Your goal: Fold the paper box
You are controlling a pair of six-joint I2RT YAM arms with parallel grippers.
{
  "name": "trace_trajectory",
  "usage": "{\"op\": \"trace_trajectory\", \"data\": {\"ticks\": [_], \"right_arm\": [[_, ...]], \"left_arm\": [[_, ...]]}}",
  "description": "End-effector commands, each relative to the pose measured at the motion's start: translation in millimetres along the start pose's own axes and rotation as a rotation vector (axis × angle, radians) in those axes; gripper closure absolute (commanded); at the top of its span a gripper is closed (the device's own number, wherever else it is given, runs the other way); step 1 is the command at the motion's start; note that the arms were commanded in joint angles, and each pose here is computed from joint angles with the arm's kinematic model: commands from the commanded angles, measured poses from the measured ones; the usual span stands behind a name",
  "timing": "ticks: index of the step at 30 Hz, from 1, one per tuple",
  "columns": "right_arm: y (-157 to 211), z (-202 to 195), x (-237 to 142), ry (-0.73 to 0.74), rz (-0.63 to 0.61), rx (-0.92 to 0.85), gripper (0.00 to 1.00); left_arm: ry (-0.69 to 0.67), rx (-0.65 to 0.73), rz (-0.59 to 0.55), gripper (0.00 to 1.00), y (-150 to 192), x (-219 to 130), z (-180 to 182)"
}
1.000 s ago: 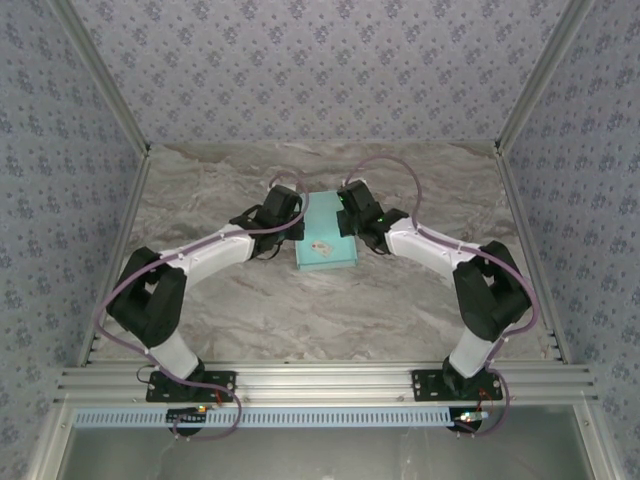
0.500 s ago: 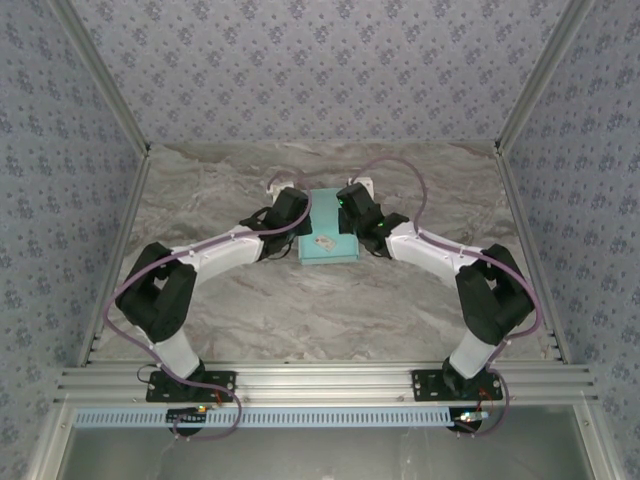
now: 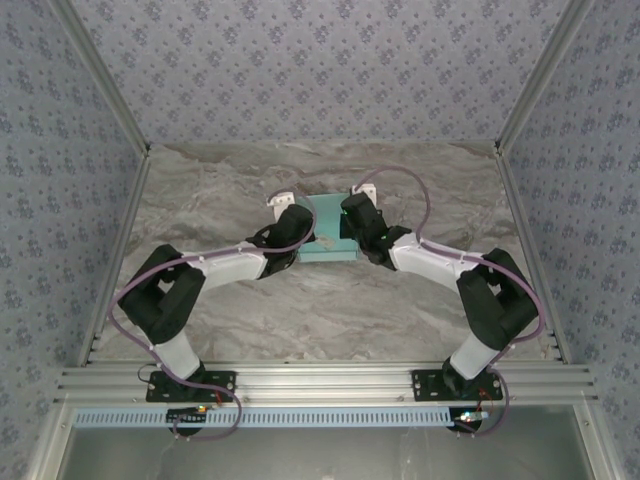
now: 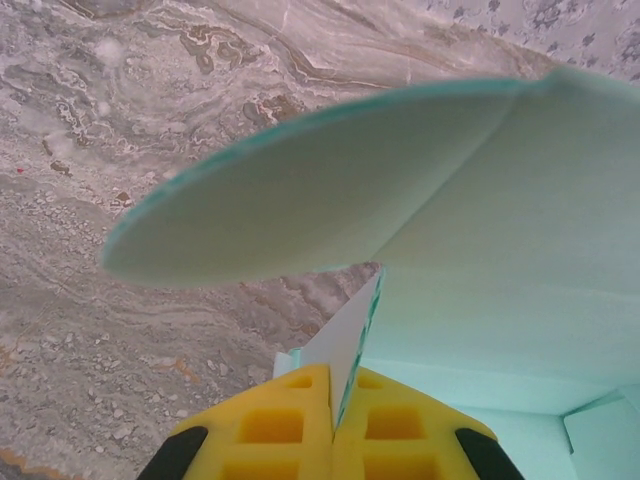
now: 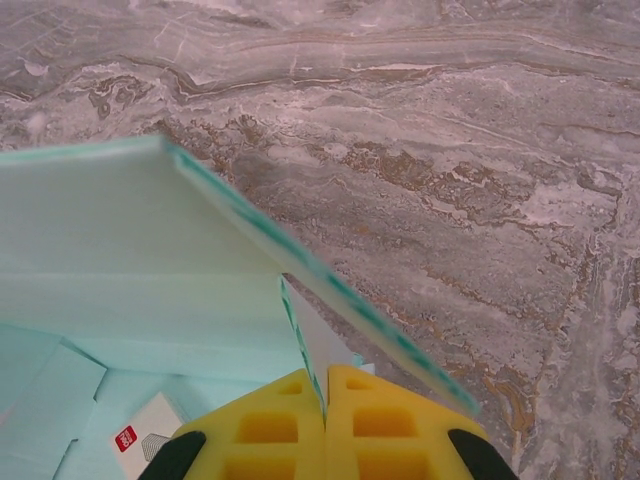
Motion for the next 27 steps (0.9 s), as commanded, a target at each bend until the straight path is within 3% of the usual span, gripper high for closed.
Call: {"op": "trace_trajectory", "data": {"ticks": [1, 27], "right_arm": [[-1, -4, -6, 0.014, -0.036, 0.032, 0.94], [41, -20, -14, 0.018, -0.016, 0.103, 0.92]], "left_arm": [[0.013, -0.026, -0.051, 1.0, -3, -6, 1], [0.026, 0.172, -0.13, 1.0, 21, -29, 6]]}}
Point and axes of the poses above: each hand's point on the last joint's axis, 136 mm out from that joint toward the fingers, its own x axis out along the fingers, its own z axis along the line the jaws close on, y = z × x, the point moved 9 cm from there along -x, back along the fingers, and after that the axes turned 5 degrees about -x, right-handed, at the moved point
